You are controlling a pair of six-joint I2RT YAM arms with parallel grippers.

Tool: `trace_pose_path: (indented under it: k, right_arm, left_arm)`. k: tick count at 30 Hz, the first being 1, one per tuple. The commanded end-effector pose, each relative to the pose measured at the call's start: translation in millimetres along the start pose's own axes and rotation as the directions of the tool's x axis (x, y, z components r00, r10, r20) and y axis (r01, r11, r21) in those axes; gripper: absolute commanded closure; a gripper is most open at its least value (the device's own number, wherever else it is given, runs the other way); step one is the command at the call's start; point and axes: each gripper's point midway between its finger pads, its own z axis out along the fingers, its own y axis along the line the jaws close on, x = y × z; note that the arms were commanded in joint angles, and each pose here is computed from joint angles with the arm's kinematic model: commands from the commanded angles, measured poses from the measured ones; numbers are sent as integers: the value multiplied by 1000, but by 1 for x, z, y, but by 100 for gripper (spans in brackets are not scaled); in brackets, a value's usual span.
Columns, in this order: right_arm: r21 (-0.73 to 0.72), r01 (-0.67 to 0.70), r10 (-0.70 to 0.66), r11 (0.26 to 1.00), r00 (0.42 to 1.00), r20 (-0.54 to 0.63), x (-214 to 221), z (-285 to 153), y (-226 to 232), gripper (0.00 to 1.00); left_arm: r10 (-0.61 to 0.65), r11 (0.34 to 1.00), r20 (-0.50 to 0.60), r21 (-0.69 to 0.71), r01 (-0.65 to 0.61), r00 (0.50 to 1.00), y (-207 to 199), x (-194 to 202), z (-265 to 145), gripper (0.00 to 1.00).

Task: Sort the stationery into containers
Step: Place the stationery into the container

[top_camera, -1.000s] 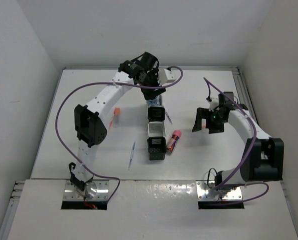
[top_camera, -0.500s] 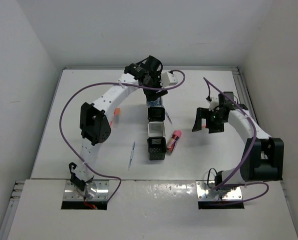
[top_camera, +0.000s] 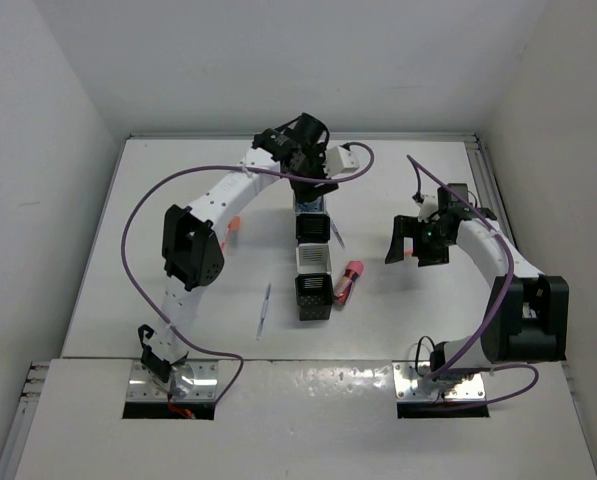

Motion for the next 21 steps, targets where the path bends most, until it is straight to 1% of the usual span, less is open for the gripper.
trace_pose_path:
  k: [1,4,5,6,7,11,13,21]
  right_arm:
    - [12,30,-30,999,999,43,-11,-7,2,2]
    - [17,34,-35,999,998,49,-13,-9,2,1]
    - [18,33,-34,999,998,50,-13,-9,2,1]
    - [18,33,-34,999,998,53,-14,-11,3,1]
    - [18,33,-34,999,998,53,-14,-11,3,1]
    - [16,31,-32,999,998,57,-16,-13,4,1]
    - [16,33,-33,999,998,60,-16,-14,4,1]
    - [16,31,-32,999,998,60,-14,-14,5,1]
  left_arm:
    - [35,998,63,-57,-31,997,11,-24,-6,38]
    - [37,996,72,-85,-30,997,15,-30,-12,28]
    - [37,994,80,-102,-29,996,19,-33,-17,19]
    - [36,993,83,-112,-27,996,21,-35,-20,16]
    - [42,992,95,-124,-30,995,23,-40,-25,9]
    - [65,991,90,-125,-53,994,18,-44,-30,8]
    - [75,992,79,-111,-65,994,13,-43,-30,9]
    - [58,992,81,-120,-48,995,14,-40,-35,11]
